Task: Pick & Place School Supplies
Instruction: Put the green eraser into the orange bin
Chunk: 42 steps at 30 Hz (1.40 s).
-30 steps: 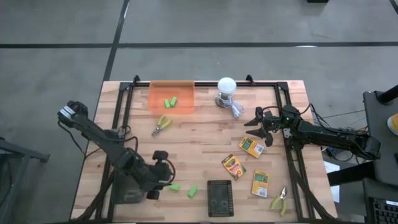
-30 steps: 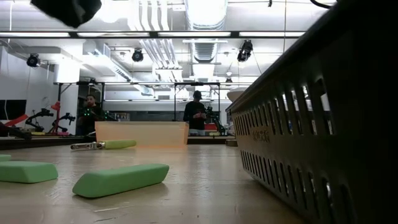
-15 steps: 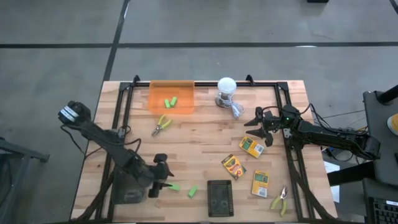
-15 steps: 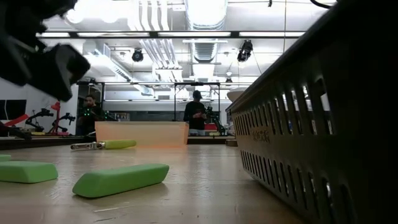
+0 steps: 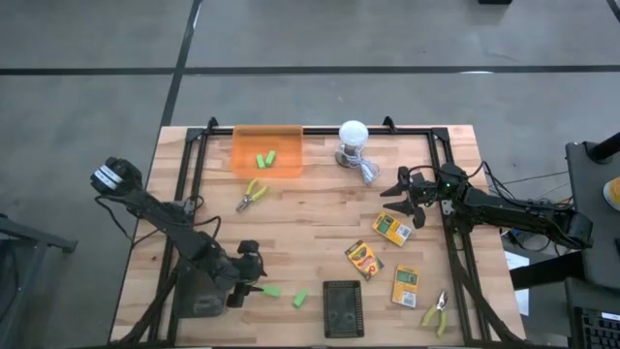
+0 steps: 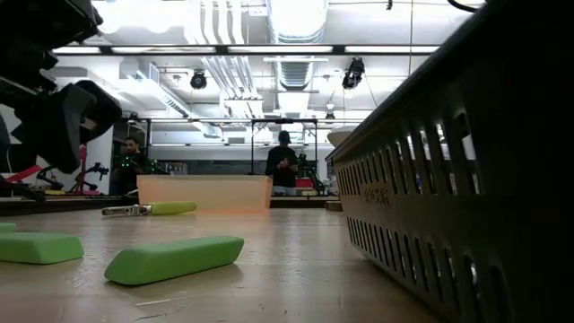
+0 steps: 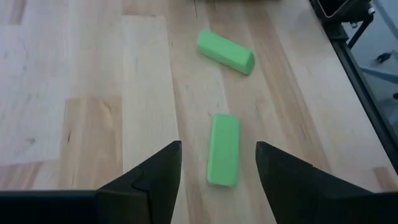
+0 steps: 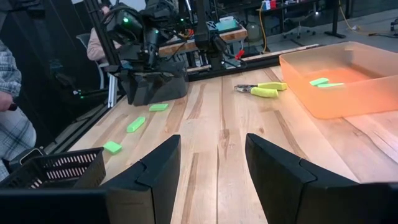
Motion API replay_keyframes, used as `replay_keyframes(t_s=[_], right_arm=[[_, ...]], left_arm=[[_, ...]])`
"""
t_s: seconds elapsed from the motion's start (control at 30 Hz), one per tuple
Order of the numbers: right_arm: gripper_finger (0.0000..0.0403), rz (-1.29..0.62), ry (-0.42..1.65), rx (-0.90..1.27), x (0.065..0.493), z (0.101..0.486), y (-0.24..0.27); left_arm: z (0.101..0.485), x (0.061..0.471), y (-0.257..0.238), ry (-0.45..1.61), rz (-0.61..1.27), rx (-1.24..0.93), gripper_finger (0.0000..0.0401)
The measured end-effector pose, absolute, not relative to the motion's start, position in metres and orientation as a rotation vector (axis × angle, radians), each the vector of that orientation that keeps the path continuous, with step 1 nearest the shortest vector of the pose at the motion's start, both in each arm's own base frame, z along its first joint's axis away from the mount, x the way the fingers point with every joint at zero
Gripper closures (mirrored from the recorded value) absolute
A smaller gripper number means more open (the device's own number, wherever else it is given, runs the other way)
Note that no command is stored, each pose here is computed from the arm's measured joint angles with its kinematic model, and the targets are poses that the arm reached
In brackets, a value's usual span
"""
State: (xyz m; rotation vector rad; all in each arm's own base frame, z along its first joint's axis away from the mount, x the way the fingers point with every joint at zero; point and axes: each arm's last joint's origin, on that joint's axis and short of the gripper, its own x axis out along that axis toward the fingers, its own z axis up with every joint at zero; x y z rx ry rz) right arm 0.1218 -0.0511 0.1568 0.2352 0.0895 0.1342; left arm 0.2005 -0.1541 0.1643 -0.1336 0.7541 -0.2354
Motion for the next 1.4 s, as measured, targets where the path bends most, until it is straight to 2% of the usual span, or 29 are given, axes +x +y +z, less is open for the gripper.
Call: replay_keyframes(t_s=[0.57, 1.0, 1.17, 1.4], right_arm=[[0.0225, 0.134, 0.090, 0.235, 0.122, 0.157, -0.051], [0.0225, 0.134, 0.089, 0.235, 0.122, 0.157, -0.051], [0.0225, 0.134, 0.089, 0.235, 0.122, 0.157, -0.051], [0.0225, 0.134, 0.089, 0.235, 0.122, 0.157, -0.051]], left_arm=[[0.140, 0.231, -0.181, 0.880, -0.259, -0.078, 0.0191], [0.130, 0.236, -0.185, 0.903, -0.246, -0.077, 0.0193], [0.129, 0.235, -0.184, 0.906, -0.242, -0.069, 0.0223], [0.128, 0.235, -0.183, 0.908, -0.228, -0.059, 0.0299]])
